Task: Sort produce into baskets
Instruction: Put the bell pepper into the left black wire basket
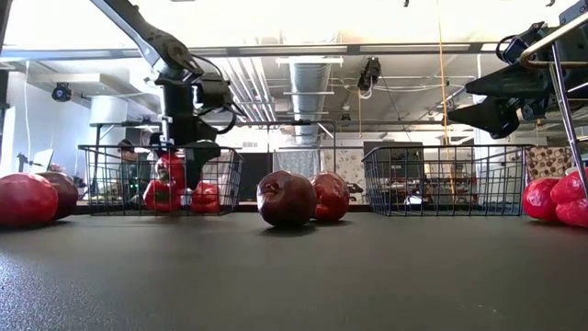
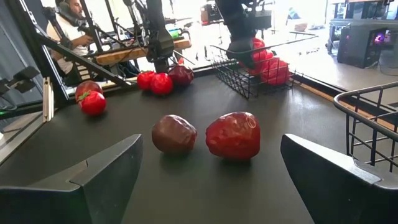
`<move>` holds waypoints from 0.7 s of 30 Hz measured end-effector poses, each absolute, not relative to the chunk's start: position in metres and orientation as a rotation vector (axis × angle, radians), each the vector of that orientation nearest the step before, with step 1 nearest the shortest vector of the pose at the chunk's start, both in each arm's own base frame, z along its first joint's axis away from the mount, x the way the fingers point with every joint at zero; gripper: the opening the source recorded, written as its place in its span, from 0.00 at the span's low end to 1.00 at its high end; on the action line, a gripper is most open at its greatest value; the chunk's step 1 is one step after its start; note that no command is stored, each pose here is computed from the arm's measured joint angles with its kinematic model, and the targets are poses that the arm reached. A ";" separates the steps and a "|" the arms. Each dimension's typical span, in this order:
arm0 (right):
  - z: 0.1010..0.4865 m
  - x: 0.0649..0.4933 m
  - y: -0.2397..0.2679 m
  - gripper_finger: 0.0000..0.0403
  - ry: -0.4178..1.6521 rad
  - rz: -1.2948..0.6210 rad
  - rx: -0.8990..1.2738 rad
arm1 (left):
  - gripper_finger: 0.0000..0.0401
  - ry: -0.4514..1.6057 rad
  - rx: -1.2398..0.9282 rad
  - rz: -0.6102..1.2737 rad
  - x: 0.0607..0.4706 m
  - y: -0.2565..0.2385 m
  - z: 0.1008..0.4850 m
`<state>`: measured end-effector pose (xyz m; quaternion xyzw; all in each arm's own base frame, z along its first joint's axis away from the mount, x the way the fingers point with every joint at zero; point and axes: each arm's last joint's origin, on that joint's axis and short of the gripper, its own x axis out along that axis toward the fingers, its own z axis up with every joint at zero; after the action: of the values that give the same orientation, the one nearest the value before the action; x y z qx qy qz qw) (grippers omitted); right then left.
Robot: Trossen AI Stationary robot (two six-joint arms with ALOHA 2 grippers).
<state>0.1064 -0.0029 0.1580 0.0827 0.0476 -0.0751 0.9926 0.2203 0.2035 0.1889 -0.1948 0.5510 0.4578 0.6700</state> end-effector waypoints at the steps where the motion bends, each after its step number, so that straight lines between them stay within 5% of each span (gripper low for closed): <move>1: 0.158 0.106 -0.003 0.93 0.095 -0.151 0.166 | 0.85 1.235 -0.445 1.034 0.221 0.204 0.190; 21: 0.158 0.106 -0.003 0.93 0.095 -0.151 0.166 | 0.94 1.102 -0.460 1.032 0.240 0.219 0.266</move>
<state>0.1064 -0.0029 0.1580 0.0828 0.0475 -0.0752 0.9926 0.2403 0.2187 0.2655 -0.2071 0.4957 0.4641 0.7043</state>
